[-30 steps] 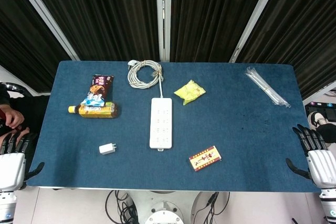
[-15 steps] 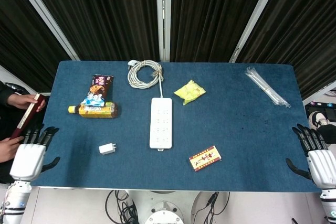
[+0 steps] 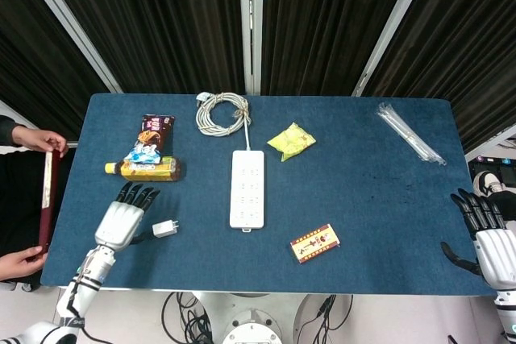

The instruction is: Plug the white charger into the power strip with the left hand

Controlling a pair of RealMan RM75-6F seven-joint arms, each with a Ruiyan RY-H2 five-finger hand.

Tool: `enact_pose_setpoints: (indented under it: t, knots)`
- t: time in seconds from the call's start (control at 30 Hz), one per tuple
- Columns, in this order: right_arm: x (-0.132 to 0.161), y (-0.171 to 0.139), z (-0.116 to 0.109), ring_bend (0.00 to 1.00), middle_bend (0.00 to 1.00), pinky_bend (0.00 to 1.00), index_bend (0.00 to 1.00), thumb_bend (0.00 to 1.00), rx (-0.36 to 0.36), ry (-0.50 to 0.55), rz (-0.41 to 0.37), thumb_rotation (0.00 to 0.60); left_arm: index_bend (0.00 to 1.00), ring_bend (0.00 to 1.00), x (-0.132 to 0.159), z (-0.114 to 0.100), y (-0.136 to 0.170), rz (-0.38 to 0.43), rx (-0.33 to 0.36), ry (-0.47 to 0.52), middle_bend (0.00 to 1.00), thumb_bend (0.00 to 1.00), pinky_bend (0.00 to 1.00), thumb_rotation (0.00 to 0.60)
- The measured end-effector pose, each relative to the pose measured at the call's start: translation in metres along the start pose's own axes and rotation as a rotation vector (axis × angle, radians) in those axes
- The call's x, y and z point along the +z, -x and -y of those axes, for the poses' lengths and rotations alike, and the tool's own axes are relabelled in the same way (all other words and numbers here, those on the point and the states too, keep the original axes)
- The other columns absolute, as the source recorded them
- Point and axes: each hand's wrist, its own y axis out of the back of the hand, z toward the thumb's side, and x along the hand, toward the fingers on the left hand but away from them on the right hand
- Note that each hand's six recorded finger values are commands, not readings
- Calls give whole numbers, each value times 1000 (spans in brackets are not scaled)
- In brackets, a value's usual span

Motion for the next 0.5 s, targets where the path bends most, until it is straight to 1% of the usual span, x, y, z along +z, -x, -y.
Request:
enact_pose_setpoints:
  t: [0.2, 0.33, 0.5]
  knots:
    - [-4, -4, -2, 0, 22, 0, 0, 212, -9, -1, 13, 600, 91, 44, 6, 8, -13, -6, -7, -35, 90, 172, 0, 600]
    - [-6, -5, -2, 0, 24, 0, 0, 212, -6, 1, 22, 600, 92, 44, 12, 8, -16, 3, -9, -22, 90, 172, 0, 600]
    - [-10, -7, -1, 0, 26, 0, 0, 212, -6, 6, 33, 600, 88, 44, 30, 2, -25, 44, 14, 0, 88, 172, 0, 600]
